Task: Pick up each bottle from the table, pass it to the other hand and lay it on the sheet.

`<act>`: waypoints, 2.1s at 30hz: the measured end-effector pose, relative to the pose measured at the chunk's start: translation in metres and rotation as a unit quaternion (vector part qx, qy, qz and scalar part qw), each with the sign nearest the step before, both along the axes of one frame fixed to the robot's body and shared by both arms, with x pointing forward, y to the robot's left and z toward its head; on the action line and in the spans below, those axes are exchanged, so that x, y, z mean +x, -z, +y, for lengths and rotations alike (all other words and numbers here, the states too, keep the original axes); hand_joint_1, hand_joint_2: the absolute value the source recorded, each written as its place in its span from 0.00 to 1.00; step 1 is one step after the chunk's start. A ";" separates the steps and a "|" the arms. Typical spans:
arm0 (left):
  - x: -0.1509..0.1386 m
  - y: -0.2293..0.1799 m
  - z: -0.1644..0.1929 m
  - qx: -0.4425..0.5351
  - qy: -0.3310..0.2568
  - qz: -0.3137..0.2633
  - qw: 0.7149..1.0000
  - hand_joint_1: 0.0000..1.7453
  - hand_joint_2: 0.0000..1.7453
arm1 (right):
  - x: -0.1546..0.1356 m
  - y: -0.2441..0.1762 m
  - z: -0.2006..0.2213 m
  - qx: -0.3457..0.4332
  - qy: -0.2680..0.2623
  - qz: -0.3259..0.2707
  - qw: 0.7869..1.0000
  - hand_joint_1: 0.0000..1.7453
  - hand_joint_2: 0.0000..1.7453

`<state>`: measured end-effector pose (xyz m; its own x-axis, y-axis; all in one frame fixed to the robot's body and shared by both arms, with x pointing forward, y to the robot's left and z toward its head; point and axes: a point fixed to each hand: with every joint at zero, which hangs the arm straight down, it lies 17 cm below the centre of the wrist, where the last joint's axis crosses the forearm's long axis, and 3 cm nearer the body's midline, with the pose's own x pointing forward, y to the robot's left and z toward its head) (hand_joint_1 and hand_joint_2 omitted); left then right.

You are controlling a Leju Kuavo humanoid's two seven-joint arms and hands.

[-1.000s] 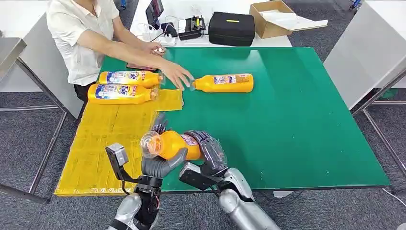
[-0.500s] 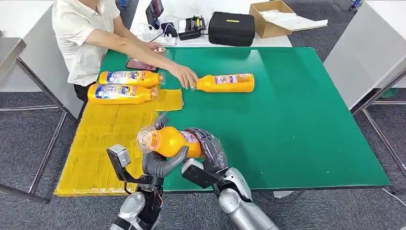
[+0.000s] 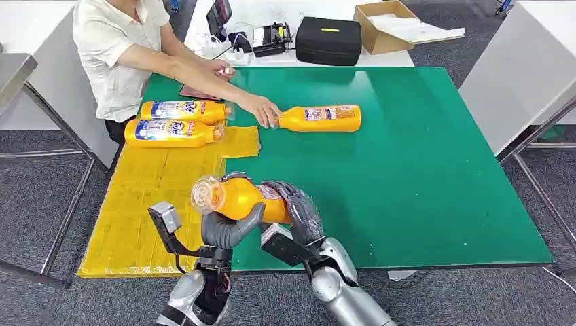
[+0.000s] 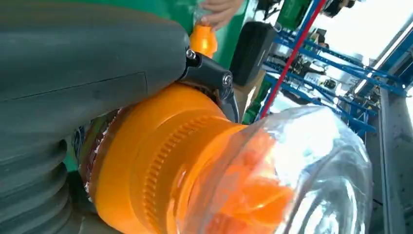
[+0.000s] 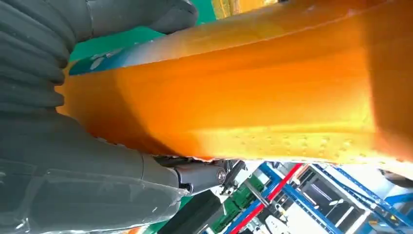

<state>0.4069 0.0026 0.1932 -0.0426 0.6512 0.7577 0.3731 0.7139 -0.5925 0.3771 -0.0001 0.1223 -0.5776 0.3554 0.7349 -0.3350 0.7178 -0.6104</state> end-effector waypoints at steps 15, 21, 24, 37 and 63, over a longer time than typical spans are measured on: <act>0.005 -0.009 0.009 0.106 -0.081 -0.045 0.990 1.00 1.00 | 0.018 -0.020 -0.042 -0.064 0.128 -0.140 0.980 0.00 0.00; 0.007 -0.009 0.014 0.146 -0.098 -0.058 0.983 1.00 1.00 | 0.037 -0.021 -0.087 -0.157 0.175 -0.218 0.947 0.00 0.00; 0.011 -0.008 0.025 0.188 -0.134 -0.073 0.970 1.00 1.00 | 0.049 -0.020 -0.119 -0.174 0.208 -0.222 0.936 0.00 0.00; 0.051 0.003 0.081 0.590 -0.307 -0.234 0.709 1.00 1.00 | 0.059 -0.014 -0.154 -0.150 0.262 -0.179 0.936 0.00 0.00; 0.129 0.160 0.141 0.862 -0.048 -0.073 0.499 0.00 1.00 | 0.056 -0.001 -0.157 -0.147 0.257 -0.152 0.943 0.00 0.00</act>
<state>0.5355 0.1434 0.0331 -0.1472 -0.9739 0.1729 0.2387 0.1347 0.9617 0.4328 -0.1570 0.1236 -0.4419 0.8086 0.3884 0.2340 0.5219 -0.8203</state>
